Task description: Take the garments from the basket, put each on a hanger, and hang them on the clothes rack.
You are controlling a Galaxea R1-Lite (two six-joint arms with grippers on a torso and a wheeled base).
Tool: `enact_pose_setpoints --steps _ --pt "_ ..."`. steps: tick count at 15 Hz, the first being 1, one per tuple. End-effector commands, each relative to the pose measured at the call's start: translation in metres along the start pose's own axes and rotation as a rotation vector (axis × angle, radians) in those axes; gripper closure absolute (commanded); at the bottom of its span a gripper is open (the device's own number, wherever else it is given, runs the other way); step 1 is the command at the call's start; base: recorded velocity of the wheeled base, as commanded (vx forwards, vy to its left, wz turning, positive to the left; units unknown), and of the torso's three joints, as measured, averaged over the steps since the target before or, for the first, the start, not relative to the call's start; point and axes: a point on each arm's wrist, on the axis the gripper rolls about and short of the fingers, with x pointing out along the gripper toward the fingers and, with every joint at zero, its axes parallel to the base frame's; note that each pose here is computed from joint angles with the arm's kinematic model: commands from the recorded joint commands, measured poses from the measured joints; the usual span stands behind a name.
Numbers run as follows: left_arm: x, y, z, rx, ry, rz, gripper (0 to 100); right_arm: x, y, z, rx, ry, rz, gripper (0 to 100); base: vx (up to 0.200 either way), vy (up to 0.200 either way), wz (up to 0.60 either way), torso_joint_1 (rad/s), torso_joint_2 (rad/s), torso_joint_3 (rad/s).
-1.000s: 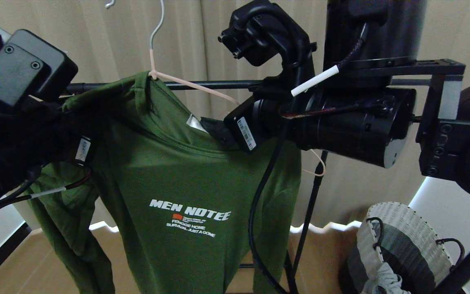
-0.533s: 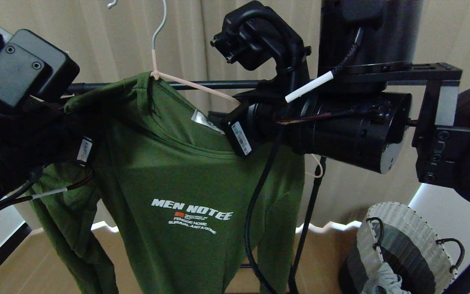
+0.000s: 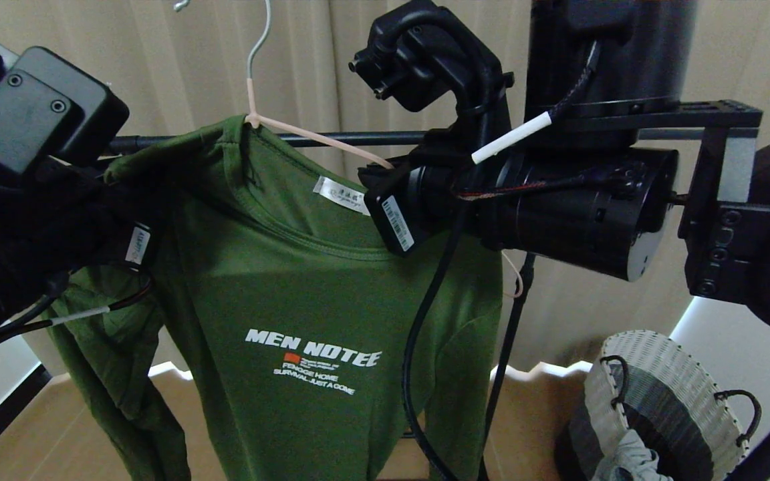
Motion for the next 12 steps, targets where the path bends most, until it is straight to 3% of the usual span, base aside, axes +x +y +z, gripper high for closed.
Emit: enact_pose_setpoints --steps 1,2,5,9,12 --pt "-0.001 0.001 0.000 0.000 -0.001 0.000 100 -0.003 -0.001 0.002 0.002 -0.007 -0.001 100 0.000 0.000 0.00 0.000 0.00 0.000" --pt "0.000 0.000 0.000 0.005 -0.001 -0.002 0 -0.003 -0.001 0.002 0.004 -0.010 -0.001 100 0.000 0.000 0.00 0.000 0.00 0.000" --pt "-0.002 0.002 0.000 -0.004 -0.003 0.006 0 -0.004 -0.002 0.003 0.005 -0.012 -0.007 100 0.000 0.000 0.00 0.000 0.00 0.000" --pt "-0.017 0.006 -0.006 -0.009 -0.012 0.005 0 -0.004 -0.016 0.002 0.013 -0.007 -0.045 100 0.000 0.000 0.00 0.000 0.00 0.000" --pt "-0.031 0.014 -0.004 -0.026 -0.103 -0.046 0 0.000 -0.026 -0.001 0.018 0.003 -0.076 100 0.000 0.000 0.00 0.000 0.00 0.000"
